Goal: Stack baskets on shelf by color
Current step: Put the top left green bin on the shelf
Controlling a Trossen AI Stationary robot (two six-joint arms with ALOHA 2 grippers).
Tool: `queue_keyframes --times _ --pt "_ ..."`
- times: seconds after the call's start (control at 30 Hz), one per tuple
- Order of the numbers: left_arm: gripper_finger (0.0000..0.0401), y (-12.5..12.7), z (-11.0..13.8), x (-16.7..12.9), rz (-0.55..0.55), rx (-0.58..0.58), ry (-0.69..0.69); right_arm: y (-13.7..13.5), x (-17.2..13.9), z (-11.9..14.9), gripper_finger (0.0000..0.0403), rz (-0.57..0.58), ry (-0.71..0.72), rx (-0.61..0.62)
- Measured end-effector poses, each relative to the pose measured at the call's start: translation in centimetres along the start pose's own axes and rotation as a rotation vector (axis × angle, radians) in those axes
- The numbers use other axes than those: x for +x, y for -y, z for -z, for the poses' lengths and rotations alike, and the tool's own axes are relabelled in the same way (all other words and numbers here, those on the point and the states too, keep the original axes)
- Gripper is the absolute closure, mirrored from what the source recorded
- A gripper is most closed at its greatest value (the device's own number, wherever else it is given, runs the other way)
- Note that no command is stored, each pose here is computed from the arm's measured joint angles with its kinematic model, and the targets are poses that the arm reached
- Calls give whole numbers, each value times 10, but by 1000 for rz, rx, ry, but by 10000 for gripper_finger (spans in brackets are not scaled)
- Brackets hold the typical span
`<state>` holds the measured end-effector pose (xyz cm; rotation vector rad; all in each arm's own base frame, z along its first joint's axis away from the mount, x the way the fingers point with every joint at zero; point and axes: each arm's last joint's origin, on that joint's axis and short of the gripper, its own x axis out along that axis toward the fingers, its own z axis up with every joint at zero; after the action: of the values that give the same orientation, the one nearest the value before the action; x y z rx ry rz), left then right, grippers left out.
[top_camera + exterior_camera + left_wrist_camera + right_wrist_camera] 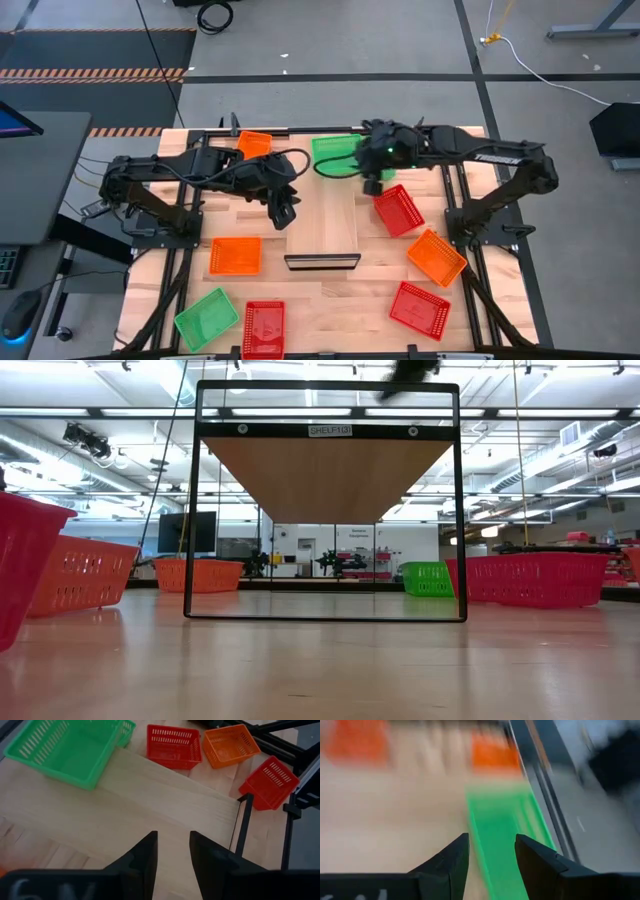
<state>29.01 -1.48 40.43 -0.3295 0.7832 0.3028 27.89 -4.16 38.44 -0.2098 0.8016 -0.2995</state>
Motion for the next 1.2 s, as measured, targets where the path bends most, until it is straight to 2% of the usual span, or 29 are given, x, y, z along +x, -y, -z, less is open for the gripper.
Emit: queue_keyframes --times 0.17,0.3,0.53,0.73,0.97,1.2 --pt "282 -2 -1 0 -10 0 4 9 2 46 238 6 -349 70" --pt "282 -4 -3 1 -14 0 13 12 14 66 238 -15 -430 129" --pt "282 -3 -4 1 -5 1 29 14 45 74 238 -26 -368 160" --pt "283 -1 -3 0 2 1 25 24 63 69 238 11 -300 195" --pt "283 -1 -3 0 1 -6 25 34 68 56 239 31 -143 270" --pt "282 -1 -3 1 1 -6 25 39 69 52 239 45 -84 329"
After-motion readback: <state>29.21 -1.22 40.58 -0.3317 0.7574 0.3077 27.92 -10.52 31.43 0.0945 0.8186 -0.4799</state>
